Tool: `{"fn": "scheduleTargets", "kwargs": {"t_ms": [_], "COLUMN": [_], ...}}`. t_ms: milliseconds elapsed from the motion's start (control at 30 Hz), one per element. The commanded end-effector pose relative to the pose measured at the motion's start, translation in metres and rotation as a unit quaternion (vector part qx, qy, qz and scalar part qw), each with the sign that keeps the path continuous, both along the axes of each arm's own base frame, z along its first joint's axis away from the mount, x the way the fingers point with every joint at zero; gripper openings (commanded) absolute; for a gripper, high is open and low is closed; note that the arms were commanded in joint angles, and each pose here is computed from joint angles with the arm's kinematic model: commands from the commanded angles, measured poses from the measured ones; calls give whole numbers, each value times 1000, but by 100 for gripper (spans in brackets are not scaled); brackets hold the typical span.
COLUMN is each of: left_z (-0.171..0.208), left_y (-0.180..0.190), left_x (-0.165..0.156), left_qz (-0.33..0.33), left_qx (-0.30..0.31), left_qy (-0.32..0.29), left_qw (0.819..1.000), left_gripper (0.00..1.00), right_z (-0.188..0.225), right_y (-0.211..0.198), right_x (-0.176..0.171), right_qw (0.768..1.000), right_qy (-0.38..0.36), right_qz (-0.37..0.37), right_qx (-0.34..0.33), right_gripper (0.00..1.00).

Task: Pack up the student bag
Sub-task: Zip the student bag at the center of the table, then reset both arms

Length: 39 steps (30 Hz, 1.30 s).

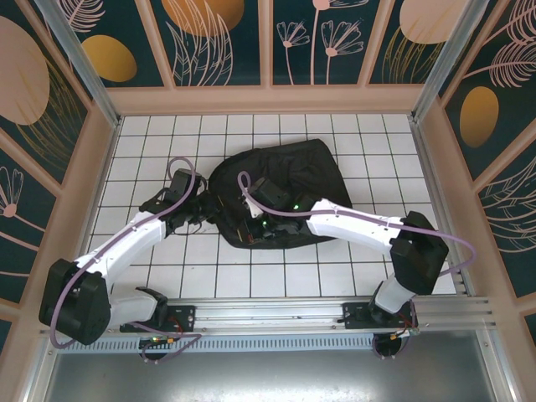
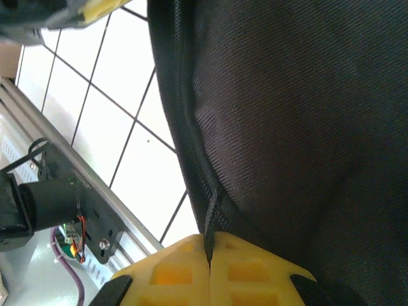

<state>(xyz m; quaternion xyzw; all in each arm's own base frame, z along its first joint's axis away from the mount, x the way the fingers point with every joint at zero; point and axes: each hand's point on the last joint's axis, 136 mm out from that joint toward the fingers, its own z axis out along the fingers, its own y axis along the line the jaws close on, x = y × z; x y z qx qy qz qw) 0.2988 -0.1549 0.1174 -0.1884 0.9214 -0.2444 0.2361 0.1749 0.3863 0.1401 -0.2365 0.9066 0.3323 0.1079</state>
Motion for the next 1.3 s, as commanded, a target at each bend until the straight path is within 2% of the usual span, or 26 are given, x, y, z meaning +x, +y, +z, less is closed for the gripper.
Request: {"fn": "scheduleTargets", "kwargs": {"t_ms": [0,167,300,367,433,600,667,733,800,833,867,900,933,1000,1100,1167,1233,1267], "left_z": [12,14,17,19,25,39,50,67,92,111,129,144,162,190,208,214,206,200], "left_y": [-2,0,1,2,-1,-3,-2,4,9,13,18,25,30,37,75,70,60,68], "left_x": [6,10,11,11,12,12,13,15,16,16,16,16,17,21,32,39,45,51], "left_qz": [-1,4,7,5,-10,-34,-42,-48,-60,-61,-52,-35,-27,-20,81,39,-8,15], "left_qx": [-2,5,6,10,4,6,15,40,59,64,68,77,86,112,172,236,291,313], "left_qy": [-25,-32,-37,-43,-60,-95,-114,-146,-203,-242,-280,-308,-337,-380,-401,-453,-499,-506], "left_qw": [1000,999,999,999,998,995,992,987,976,966,956,948,937,918,896,859,816,803], "left_gripper": [36,40,42,43,43,50,54,62,81,98,99,99,99,99,98,99,99,99], "right_z": [14,21,-2,-15,-17,5,24,50,85,108,129,146,163,190,212,221,232,236], "right_y": [9,-6,-35,-48,-50,-51,-55,-59,-67,-70,-80,-92,-104,-118,-145,-152,-162,-172], "right_x": [-20,-19,18,39,54,85,96,102,106,106,108,112,117,125,144,154,162,163], "right_qw": [998,998,997,991,986,978,972,966,953,944,931,915,899,875,829,800,784,772], "right_qy": [1,-29,-49,-66,-84,-113,-141,-171,-216,-244,-276,-304,-334,-388,-459,-515,-531,-539], "right_qz": [50,30,-60,-103,-128,-173,-184,-193,-211,-214,-227,-251,-270,-280,-320,-304,-319,-337], "right_qx": [36,45,-18,-56,-62,-26,-26,-12,20,52,76,81,81,75,16,-37,-46,-33], "right_gripper": [14,17,17,23,26,39,41,49,52,55,59,68,97,99,99,99,99,99]}}
